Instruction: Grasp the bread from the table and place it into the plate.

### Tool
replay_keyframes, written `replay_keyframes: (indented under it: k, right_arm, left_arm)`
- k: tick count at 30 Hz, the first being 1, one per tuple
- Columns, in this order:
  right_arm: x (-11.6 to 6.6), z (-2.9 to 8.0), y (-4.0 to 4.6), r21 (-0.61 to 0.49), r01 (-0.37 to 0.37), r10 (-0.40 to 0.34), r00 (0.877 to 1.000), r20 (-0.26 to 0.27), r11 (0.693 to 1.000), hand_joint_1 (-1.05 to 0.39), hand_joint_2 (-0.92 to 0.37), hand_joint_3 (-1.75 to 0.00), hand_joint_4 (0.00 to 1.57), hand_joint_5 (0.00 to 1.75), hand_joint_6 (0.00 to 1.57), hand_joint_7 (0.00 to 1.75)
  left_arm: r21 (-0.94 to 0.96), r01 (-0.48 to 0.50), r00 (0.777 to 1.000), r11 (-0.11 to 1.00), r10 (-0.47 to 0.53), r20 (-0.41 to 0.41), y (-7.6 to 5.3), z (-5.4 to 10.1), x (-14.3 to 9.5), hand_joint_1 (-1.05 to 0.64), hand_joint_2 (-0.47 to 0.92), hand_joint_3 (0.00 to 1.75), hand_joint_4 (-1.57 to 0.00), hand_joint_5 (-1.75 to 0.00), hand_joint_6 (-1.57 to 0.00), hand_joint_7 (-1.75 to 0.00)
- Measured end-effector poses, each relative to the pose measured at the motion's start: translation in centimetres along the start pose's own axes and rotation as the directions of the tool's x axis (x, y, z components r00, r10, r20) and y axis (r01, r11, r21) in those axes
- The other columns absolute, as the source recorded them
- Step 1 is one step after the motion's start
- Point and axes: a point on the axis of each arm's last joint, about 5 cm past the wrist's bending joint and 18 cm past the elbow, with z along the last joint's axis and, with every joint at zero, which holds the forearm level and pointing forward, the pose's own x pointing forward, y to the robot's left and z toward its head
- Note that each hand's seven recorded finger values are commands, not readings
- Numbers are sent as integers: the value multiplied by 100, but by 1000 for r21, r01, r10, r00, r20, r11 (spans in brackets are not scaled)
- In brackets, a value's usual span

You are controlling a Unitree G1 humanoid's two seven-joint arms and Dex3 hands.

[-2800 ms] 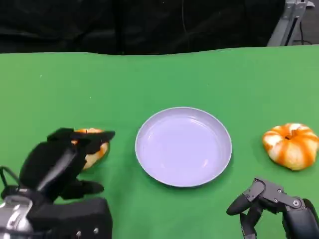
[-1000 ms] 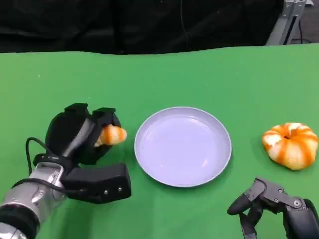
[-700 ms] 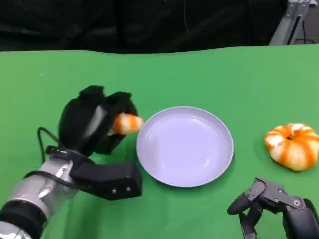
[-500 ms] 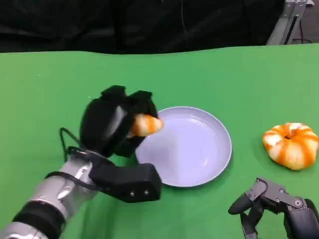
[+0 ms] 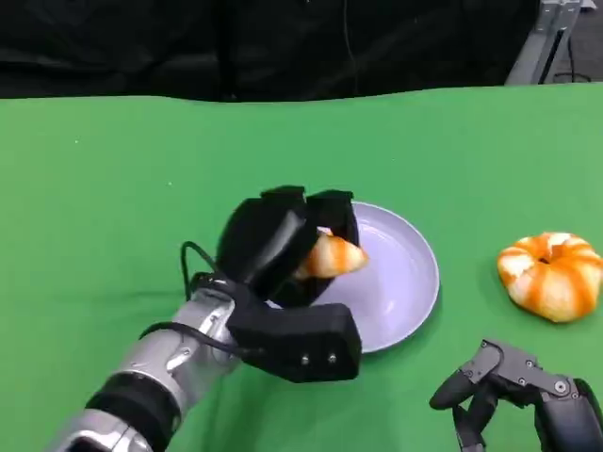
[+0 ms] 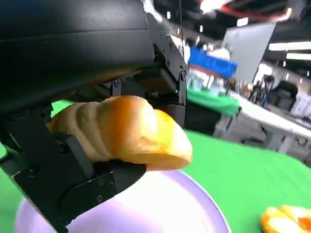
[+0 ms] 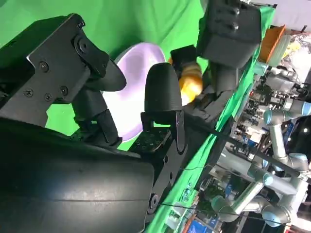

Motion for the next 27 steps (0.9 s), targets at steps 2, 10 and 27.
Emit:
replay_keyframes:
  k: [2, 10, 27]
  right_arm:
    - [-10, -1, -1, -1, 0, 0, 1000, -4, 1000, 6, -34, -132, 81, 170, 81, 125]
    - [-16, 3, -1, -1, 0, 0, 1000, -4, 1000, 7, -33, -133, 80, 170, 81, 125]
    - [-14, 7, 7, 2, -1, 1, 1000, -1, 1000, 5, -34, -132, 80, 171, 81, 125]
  left_arm:
    - [14, 59, 998, 998, -59, -19, 9, 8, 22, -35, 88, 15, -46, -75, -60, -12]
    - [158, 251, 968, 955, -246, -54, 116, 89, 119, -82, 92, 34, 0, -8, -7, -1]
    - [142, 283, 959, 948, -284, -17, 445, 52, -65, -65, 92, 28, -20, -14, -23, -9]
